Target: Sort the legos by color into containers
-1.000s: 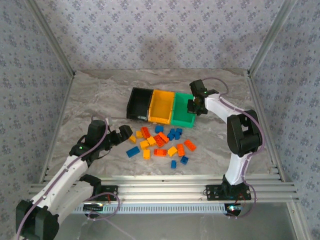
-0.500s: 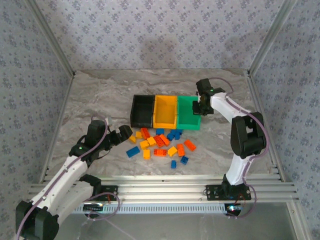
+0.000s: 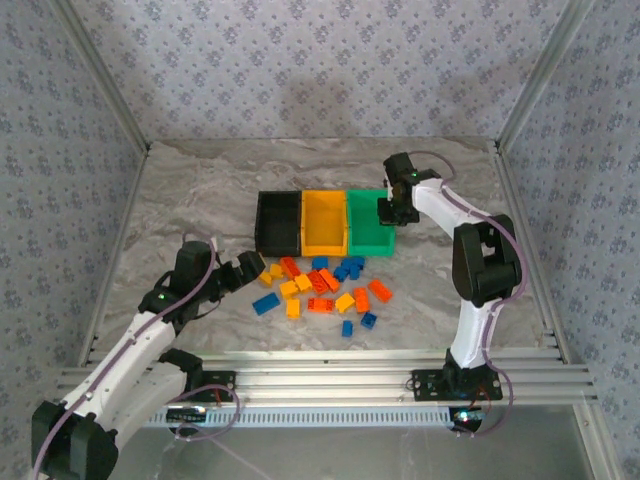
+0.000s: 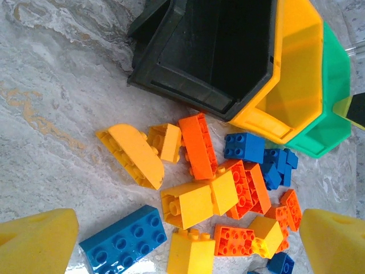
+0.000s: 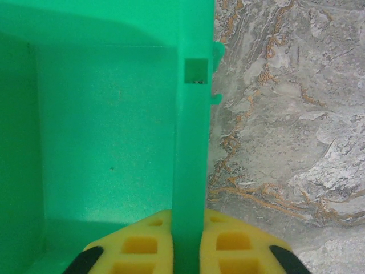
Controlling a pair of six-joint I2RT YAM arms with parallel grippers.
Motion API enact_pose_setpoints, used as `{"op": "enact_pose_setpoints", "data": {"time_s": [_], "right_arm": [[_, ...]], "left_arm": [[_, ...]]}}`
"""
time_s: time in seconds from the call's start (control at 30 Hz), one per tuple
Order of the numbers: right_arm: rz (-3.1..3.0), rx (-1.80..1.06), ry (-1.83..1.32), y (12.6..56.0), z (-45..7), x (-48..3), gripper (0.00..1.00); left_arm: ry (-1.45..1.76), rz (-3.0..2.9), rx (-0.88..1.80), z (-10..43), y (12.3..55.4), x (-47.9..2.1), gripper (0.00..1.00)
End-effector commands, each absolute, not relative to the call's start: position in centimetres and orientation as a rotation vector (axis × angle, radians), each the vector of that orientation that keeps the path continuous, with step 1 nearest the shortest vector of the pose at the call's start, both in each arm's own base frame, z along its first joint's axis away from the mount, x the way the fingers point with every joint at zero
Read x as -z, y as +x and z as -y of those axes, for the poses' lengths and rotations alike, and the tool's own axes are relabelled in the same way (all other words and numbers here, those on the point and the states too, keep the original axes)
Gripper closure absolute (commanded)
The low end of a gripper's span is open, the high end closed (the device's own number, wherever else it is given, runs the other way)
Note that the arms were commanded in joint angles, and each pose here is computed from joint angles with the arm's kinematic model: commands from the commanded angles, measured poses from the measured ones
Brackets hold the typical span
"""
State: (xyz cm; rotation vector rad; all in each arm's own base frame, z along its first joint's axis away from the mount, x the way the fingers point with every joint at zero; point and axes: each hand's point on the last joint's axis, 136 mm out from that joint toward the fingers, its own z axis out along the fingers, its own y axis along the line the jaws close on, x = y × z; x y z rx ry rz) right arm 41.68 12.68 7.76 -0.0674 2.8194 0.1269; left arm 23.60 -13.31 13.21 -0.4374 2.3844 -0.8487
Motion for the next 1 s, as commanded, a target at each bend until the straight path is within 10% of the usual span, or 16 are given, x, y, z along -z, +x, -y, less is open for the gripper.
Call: {"op": "enact_pose_setpoints", "data": {"time_s": [0.0, 0.23, 0.97], "right_arm": [[-2.828, -0.111, -0.059, 41.4, -12.5, -8.2, 0.68], [-2.711, -0.143, -0.042, 42.0, -13.4, -12.0, 0.36], [-2.758, -0.217, -0.092, 18.2, -22.5, -7.7, 0.27]], "left_arm": [[-0.420, -2.390, 0.866, 13.6, 23.2, -13.4, 0.00], [-0.406, -2.385, 0.872, 13.7, 23.3, -14.0, 0.00], [-0.485, -2.415, 0.790, 11.6, 20.7, -13.4, 0.00]]}}
